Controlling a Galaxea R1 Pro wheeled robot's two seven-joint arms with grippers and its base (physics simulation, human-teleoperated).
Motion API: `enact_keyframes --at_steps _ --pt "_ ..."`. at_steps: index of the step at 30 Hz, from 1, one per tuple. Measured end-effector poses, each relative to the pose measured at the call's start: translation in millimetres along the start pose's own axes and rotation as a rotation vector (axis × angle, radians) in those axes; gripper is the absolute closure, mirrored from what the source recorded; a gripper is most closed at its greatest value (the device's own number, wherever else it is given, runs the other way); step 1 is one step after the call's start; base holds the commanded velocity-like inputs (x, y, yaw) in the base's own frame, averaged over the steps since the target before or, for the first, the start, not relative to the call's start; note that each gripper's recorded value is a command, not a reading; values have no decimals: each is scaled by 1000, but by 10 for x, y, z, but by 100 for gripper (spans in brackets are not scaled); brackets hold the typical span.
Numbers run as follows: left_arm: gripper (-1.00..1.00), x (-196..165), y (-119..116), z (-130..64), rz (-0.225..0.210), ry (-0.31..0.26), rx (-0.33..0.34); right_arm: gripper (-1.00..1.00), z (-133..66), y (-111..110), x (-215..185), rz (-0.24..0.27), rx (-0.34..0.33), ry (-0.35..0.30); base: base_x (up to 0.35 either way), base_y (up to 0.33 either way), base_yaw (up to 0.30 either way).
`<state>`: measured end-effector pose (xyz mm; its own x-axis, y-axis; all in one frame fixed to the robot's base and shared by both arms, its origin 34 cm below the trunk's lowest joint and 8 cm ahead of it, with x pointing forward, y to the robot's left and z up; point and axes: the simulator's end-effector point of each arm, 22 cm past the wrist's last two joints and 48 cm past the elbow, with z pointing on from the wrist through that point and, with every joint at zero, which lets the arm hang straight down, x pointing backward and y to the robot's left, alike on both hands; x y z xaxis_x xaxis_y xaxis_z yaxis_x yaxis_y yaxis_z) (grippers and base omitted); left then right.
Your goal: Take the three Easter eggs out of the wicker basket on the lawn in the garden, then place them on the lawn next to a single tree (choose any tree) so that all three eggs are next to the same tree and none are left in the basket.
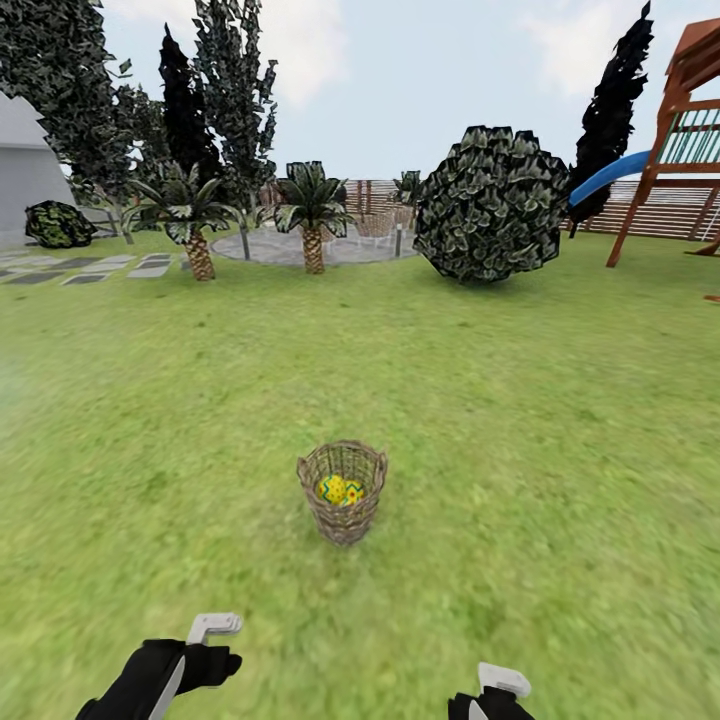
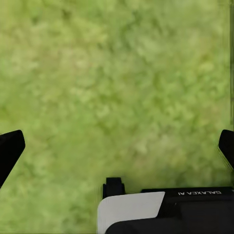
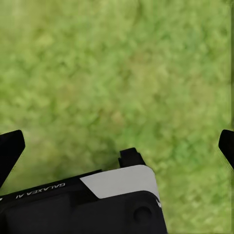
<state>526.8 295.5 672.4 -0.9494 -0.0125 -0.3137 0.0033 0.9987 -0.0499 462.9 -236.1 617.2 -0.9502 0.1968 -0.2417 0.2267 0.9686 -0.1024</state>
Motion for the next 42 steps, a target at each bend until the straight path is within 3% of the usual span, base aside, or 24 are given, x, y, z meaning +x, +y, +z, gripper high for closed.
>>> enact_keyframes --at_steps 42 --pt "-100 -37 -27 6 14 -17 -1 -100 1 -5 2 -2 2 0 207 -265 0"
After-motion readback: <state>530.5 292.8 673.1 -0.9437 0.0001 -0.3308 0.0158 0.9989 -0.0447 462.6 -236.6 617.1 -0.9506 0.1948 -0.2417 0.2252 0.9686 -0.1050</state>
